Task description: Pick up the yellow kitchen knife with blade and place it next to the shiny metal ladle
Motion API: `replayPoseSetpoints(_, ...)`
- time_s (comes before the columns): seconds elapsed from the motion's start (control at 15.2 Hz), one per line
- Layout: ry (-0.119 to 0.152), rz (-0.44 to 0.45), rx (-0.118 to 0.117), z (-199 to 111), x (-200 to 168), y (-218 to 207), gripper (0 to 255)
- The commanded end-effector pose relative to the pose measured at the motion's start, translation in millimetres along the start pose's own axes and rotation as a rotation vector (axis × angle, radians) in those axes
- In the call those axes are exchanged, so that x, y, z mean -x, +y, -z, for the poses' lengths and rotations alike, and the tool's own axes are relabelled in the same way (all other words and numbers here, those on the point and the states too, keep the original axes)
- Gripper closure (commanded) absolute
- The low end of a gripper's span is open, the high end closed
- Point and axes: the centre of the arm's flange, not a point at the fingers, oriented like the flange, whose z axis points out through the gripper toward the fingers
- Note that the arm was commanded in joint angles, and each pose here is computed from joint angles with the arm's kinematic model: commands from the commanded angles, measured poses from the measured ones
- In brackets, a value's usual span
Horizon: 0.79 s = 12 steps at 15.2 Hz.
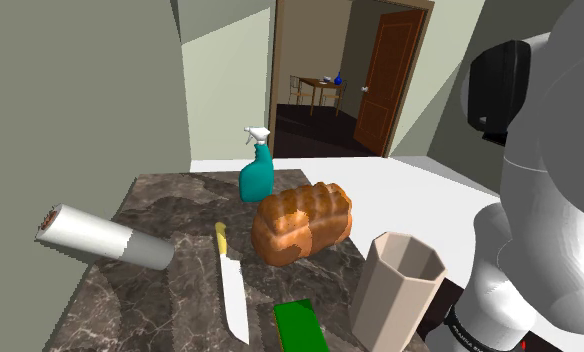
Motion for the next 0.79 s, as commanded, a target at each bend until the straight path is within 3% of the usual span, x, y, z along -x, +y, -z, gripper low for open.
replayPoseSetpoints(0.0, 0.0, 0.0, 0.0, 0, 0, 0, 0)
replayPoseSetpoints(0.33, 0.0, 0.0, 0.0, 0, 0, 0, 0)
replayPoseSetpoints(0.59, 0.0, 0.0, 0.0, 50, 0, 0, 0)
replayPoseSetpoints(0.73, 0.0, 0.0, 0.0, 50, 0, 0, 0)
